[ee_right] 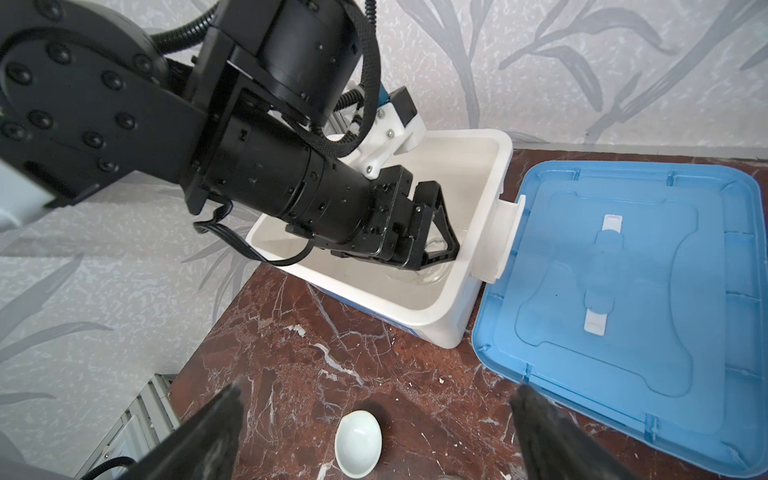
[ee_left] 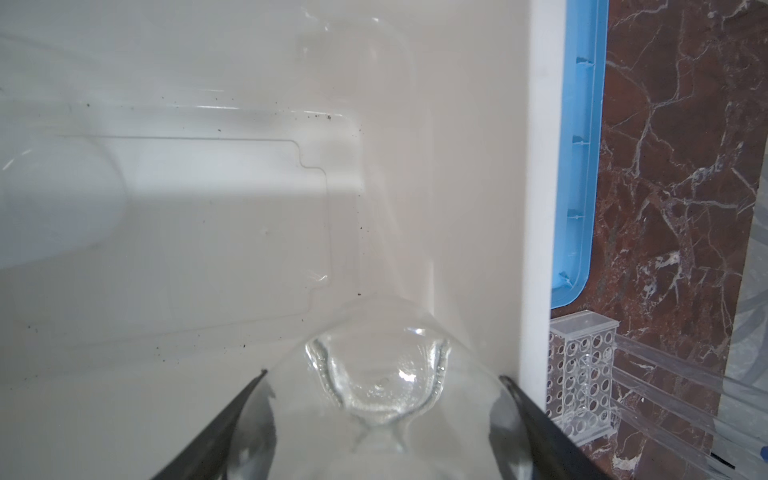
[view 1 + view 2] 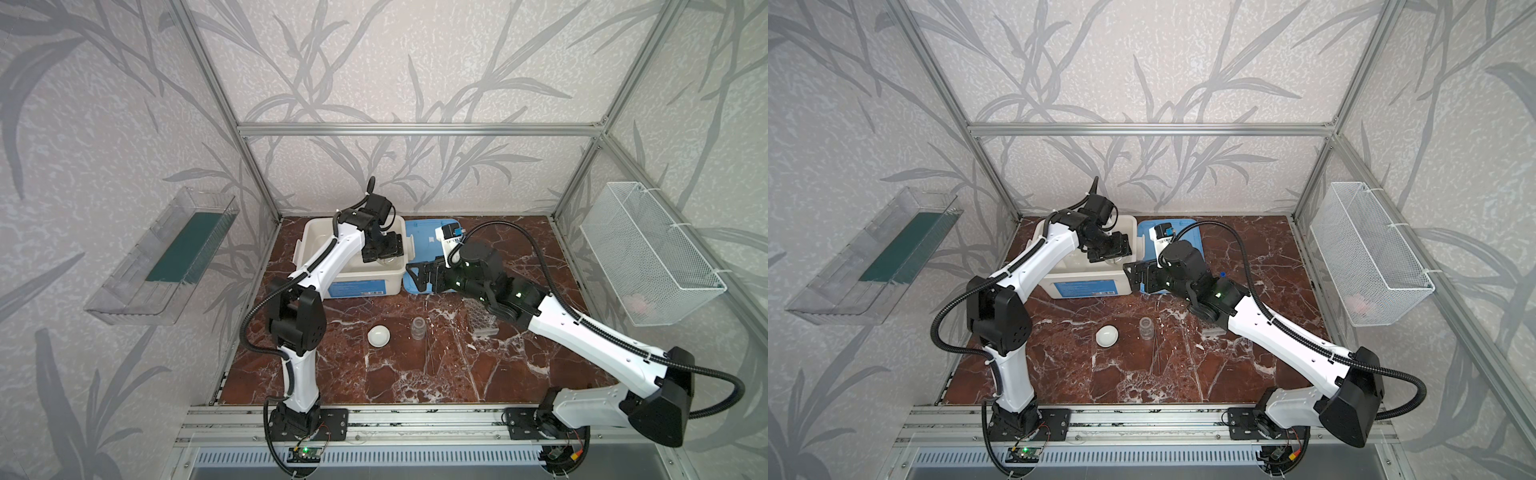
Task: Organize the chemistry lab equipment
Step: 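Lower the flask into the white tub with the left gripper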
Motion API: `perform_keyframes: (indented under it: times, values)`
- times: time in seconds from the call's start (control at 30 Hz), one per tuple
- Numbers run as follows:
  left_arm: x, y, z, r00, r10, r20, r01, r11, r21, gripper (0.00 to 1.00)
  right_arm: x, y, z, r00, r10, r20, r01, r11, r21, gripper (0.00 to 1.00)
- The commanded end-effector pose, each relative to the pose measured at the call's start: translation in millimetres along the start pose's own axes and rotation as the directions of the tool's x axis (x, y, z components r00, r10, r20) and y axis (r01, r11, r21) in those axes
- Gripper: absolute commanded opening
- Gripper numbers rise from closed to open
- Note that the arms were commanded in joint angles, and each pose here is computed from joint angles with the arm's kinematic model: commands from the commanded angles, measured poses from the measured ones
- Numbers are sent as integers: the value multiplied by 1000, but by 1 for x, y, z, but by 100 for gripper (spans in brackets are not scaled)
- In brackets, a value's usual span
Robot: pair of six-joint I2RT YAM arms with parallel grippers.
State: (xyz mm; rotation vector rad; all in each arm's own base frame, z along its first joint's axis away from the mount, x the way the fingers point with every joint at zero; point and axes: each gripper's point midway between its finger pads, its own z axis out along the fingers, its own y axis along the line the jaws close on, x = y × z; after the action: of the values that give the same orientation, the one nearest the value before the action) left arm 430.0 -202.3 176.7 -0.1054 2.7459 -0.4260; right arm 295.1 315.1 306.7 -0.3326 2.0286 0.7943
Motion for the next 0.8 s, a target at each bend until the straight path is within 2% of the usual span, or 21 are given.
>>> perform_keyframes:
  times: [0.0,0.17,0.27,0.4,0.63,0.77]
  values:
    - [-8,4,-19,999,8,44,-6,999,-39,52,-4,0,-3,1000,-10,17,10,1000,1,99]
    - [-4,39,-37,998,-22,60,27,996,-84,52,0,4,4,1000,-14,-21,14,1000,-13,99]
    - [-1,78,-51,995,-34,89,50,981,-186,52,6,10,13,998,-18,-66,16,999,-34,99]
    - [8,120,-58,995,-83,55,94,969,-230,52,13,16,28,994,-16,-106,9,998,-66,99]
    - [21,145,-38,994,-99,-42,84,958,-275,52,7,33,62,979,-75,-188,56,993,-101,99]
    - [18,150,-22,992,-108,-65,84,950,-299,52,-6,45,77,979,-90,-185,67,989,-129,99]
